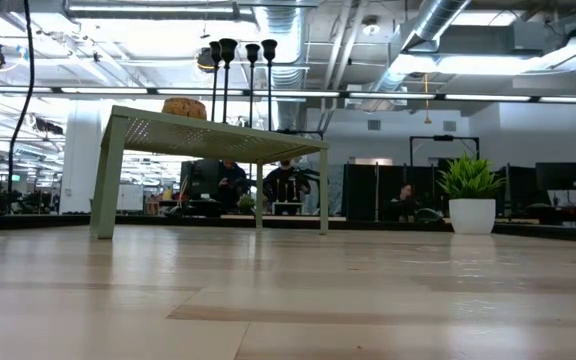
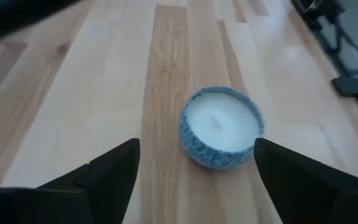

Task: Pick & Place candle stick holders
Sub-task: Put the light blue patterned scented candle on the shelf

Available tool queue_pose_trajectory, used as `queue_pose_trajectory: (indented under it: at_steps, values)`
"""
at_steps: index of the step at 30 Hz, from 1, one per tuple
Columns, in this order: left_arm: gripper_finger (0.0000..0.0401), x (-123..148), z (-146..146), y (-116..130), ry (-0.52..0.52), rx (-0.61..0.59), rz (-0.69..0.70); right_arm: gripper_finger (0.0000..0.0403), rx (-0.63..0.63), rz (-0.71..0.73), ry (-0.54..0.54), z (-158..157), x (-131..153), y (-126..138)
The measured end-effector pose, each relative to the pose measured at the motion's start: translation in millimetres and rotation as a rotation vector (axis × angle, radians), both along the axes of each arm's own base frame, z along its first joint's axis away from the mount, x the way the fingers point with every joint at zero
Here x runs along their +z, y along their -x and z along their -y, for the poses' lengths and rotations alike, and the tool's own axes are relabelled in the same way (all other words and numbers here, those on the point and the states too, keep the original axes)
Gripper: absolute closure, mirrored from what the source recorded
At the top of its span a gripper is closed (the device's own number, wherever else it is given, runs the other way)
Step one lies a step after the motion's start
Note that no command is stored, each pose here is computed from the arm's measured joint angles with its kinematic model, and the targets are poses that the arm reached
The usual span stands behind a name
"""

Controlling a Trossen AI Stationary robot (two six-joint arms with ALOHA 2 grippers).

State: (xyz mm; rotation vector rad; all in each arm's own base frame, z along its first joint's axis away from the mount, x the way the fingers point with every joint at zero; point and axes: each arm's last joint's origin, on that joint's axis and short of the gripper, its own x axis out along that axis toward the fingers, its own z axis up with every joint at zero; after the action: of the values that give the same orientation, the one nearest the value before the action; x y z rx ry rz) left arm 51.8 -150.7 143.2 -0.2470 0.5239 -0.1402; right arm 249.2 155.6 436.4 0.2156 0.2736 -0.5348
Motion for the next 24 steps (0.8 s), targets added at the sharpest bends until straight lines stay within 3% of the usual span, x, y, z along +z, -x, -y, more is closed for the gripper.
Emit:
queue_pose_trajectory:
  at_steps: [9, 13, 24]
  values:
    - [0.0028, -4, 7, -10, -0.007, -0.049, -0.048, 0.0072, -0.004, 0.0, -0.002, 1, 0, -1]
    - [0.0025, -2, 8, -17, 0.015, -0.072, -0.083, 0.0073, -0.003, -0.001, -0.002, 1, 0, -1]
    - [0.0027, 2, 8, -26, -0.092, -0.118, -0.009, 0.0073, -0.002, -0.013, 0.007, 2, -1, 0]
